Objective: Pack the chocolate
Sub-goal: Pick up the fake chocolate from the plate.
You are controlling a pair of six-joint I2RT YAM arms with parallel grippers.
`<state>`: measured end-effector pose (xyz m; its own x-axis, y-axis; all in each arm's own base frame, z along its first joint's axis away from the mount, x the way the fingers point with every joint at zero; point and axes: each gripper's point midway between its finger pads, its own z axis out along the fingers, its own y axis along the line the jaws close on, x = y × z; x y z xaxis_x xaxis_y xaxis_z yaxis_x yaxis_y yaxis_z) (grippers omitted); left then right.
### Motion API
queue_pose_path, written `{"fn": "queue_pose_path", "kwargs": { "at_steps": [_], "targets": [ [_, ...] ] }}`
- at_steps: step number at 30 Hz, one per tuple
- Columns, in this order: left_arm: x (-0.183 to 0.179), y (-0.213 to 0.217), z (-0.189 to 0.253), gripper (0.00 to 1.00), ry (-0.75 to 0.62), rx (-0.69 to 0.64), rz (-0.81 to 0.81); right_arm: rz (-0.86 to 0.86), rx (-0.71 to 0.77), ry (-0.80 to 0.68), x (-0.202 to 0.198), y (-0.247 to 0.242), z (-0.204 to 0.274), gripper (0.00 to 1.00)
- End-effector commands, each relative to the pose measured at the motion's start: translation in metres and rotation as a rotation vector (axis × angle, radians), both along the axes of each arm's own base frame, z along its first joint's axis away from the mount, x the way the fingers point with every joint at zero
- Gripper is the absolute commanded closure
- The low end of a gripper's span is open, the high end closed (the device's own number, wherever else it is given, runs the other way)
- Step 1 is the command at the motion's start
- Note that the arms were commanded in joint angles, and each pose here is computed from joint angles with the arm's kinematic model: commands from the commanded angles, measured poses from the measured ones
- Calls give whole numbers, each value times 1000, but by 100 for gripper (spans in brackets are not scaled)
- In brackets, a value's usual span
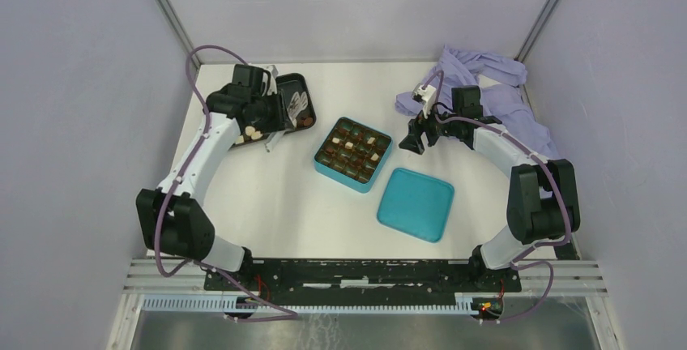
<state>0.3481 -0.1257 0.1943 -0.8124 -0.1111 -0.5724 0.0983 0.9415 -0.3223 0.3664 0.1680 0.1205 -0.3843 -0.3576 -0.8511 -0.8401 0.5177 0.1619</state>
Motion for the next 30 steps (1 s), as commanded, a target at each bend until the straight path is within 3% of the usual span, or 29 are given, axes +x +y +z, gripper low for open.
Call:
{"fn": "queue_pose_path", "kwargs": {
  "at_steps": [1, 15, 30],
  "targets": [
    [8, 28, 1, 60, 31, 56, 41, 13, 27, -37, 2, 2, 11, 18],
    [20, 51, -33, 60, 137, 87, 105, 17, 37, -26, 3, 3, 10, 18],
    [44, 40, -50, 57, 182, 55, 68, 17, 36, -24, 2, 3, 8, 18]
  ]
}}
